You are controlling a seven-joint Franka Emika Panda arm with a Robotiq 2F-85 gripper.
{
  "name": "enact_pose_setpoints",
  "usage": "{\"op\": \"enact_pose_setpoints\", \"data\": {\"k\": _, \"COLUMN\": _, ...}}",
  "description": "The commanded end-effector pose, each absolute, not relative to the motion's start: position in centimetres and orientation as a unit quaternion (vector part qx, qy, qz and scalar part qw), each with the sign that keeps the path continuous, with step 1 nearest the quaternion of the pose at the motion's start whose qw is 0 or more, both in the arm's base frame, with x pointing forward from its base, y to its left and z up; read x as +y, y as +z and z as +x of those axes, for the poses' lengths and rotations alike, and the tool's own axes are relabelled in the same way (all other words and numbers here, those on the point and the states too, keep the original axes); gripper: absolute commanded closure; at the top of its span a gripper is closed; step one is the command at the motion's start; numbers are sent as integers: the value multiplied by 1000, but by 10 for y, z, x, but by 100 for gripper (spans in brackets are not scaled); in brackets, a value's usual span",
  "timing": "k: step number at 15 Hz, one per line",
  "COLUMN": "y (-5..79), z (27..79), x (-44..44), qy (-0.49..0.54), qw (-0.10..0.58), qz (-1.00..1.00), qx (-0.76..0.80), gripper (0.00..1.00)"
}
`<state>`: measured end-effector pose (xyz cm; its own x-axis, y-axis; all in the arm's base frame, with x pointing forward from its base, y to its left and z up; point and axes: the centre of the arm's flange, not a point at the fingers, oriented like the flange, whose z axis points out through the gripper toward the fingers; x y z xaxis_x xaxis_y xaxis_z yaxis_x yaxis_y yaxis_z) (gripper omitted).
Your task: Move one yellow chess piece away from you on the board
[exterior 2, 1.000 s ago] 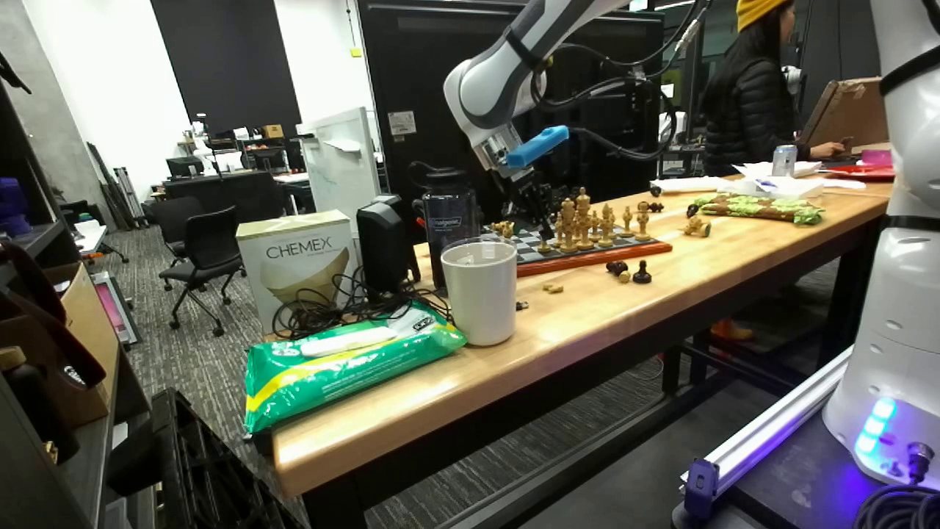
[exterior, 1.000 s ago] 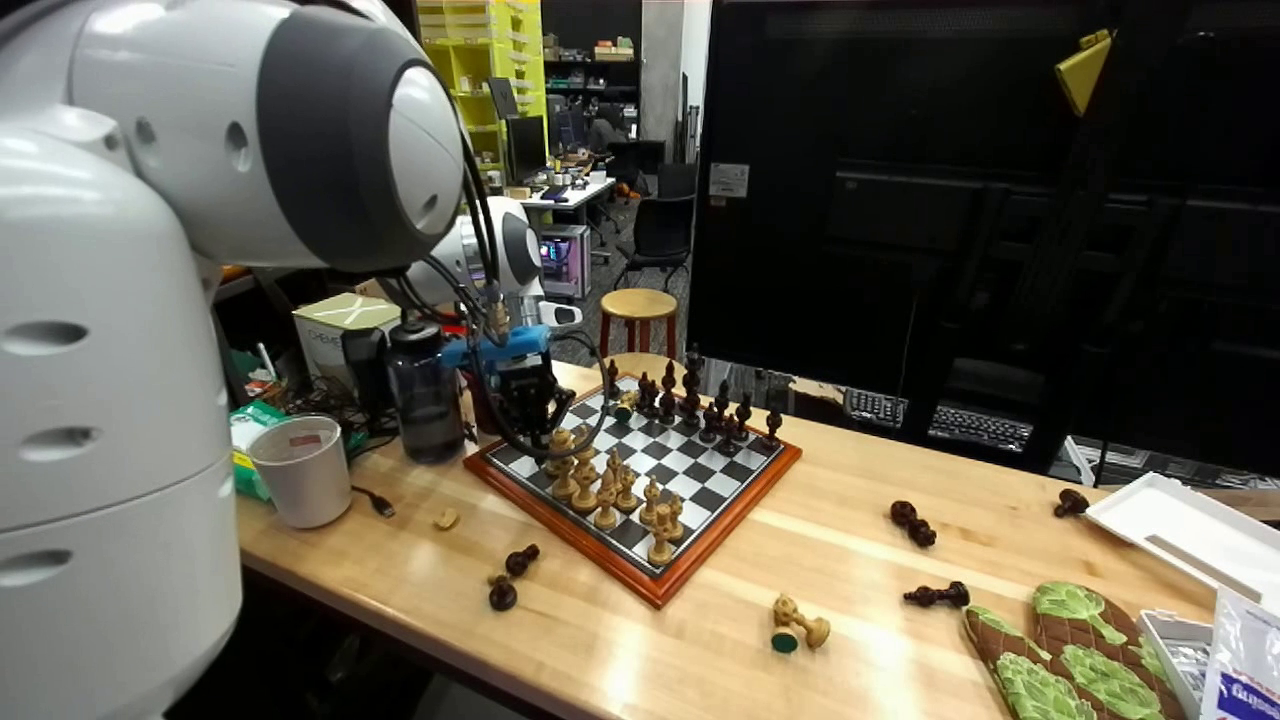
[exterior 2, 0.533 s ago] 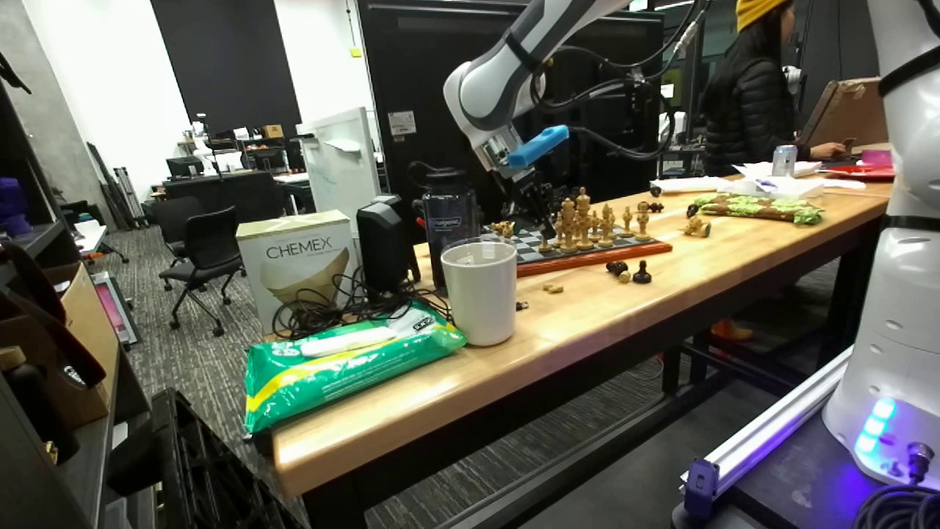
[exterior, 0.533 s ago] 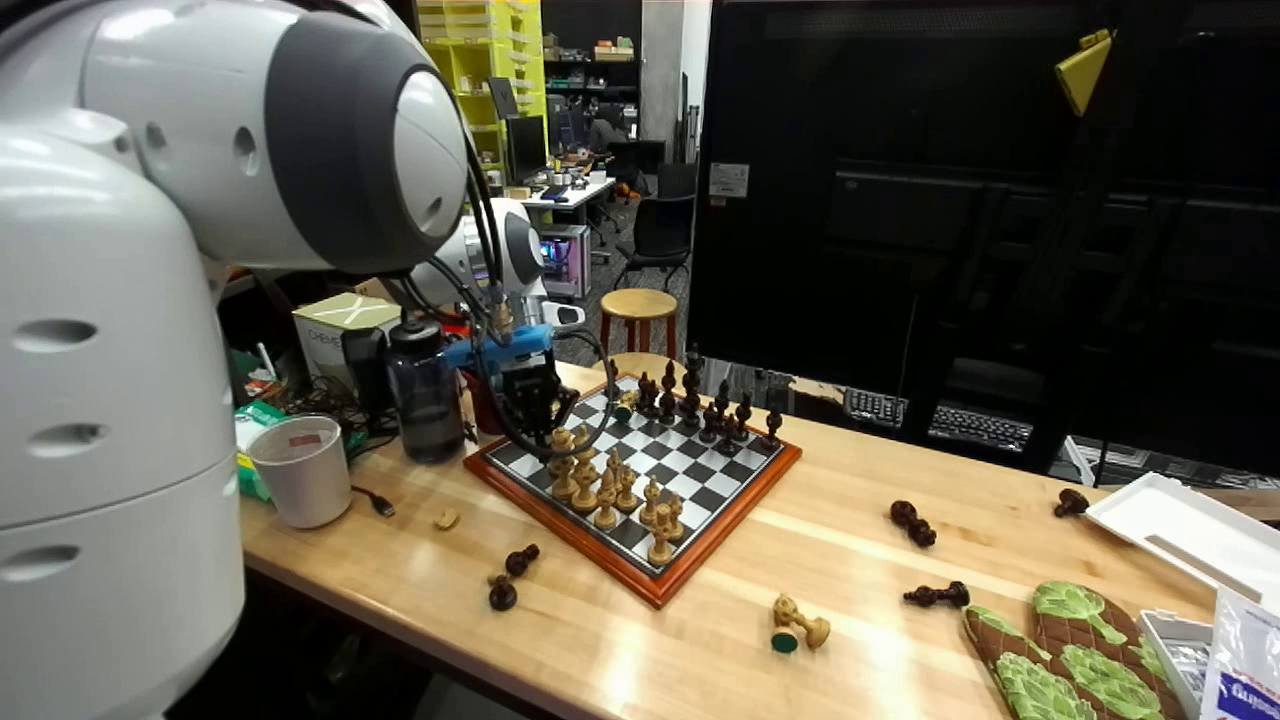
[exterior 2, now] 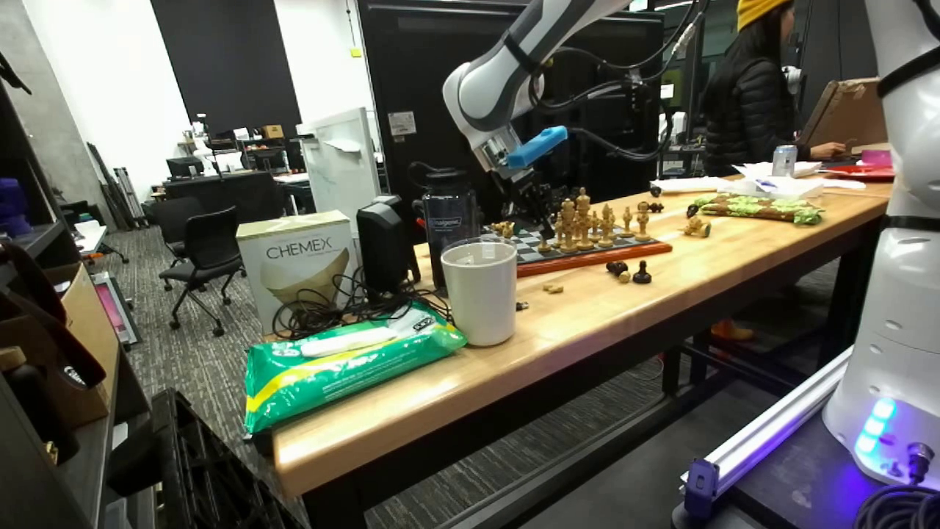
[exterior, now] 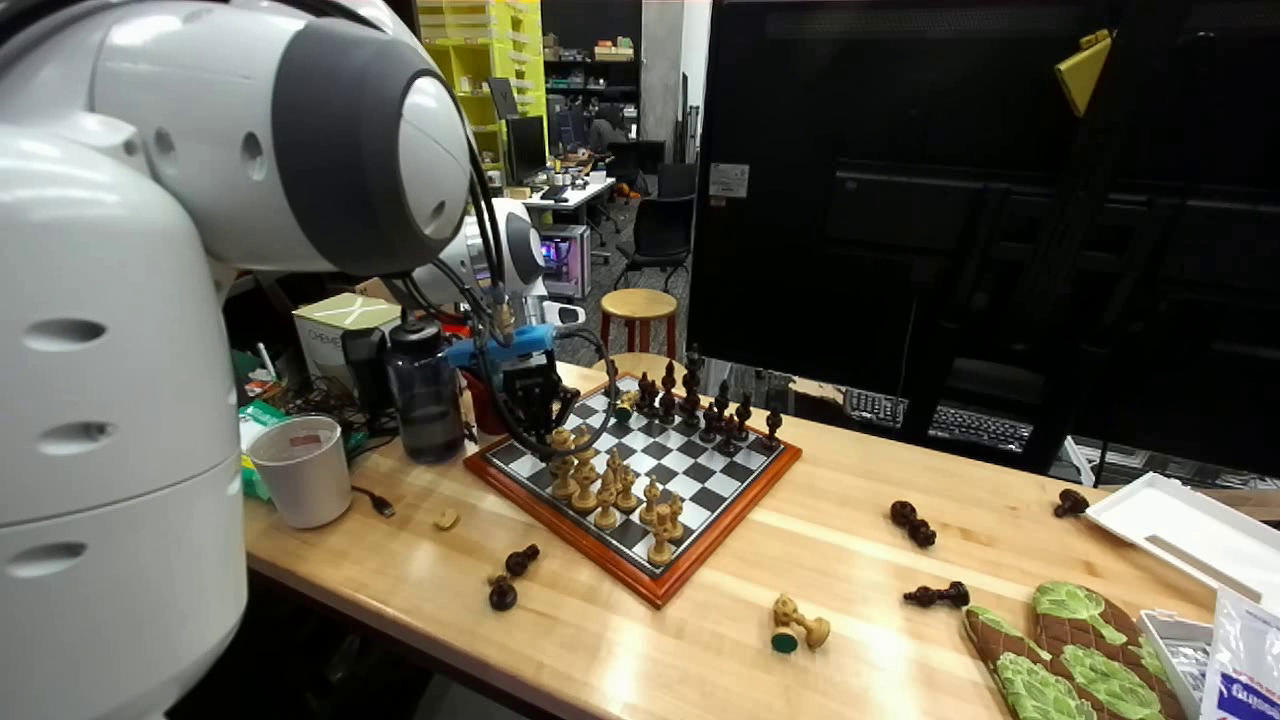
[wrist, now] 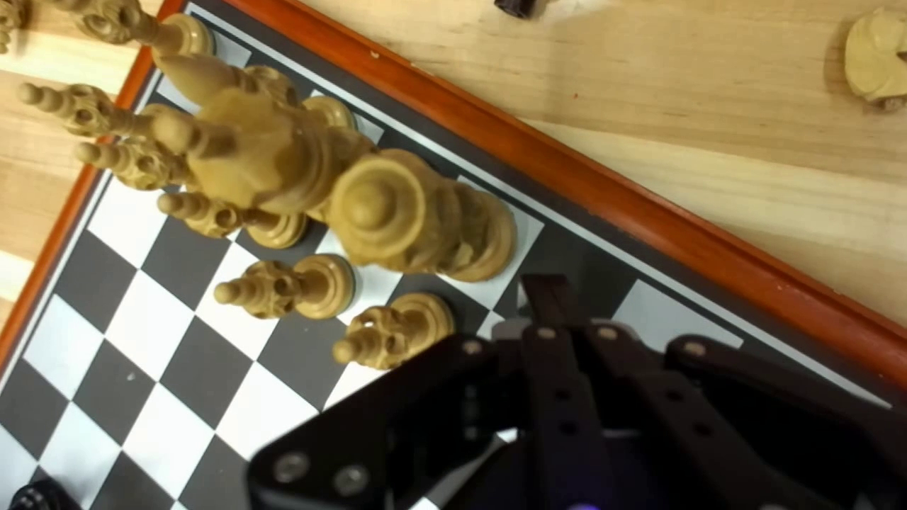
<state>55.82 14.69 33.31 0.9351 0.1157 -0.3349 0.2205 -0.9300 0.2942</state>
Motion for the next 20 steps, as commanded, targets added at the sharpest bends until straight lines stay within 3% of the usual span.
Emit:
{"op": "enact_pose_setpoints", "data": {"k": 1, "y": 338, "z": 561, "x": 148, "qy": -160, "qw": 176, "qz": 967, "qx": 93, "gripper": 100}}
{"op": "enact_pose_setpoints", "data": {"k": 20, "y": 343, "z": 572, "x": 143, "qy": -159, "qw": 176, "qz": 967, "qx": 88, "gripper": 100}}
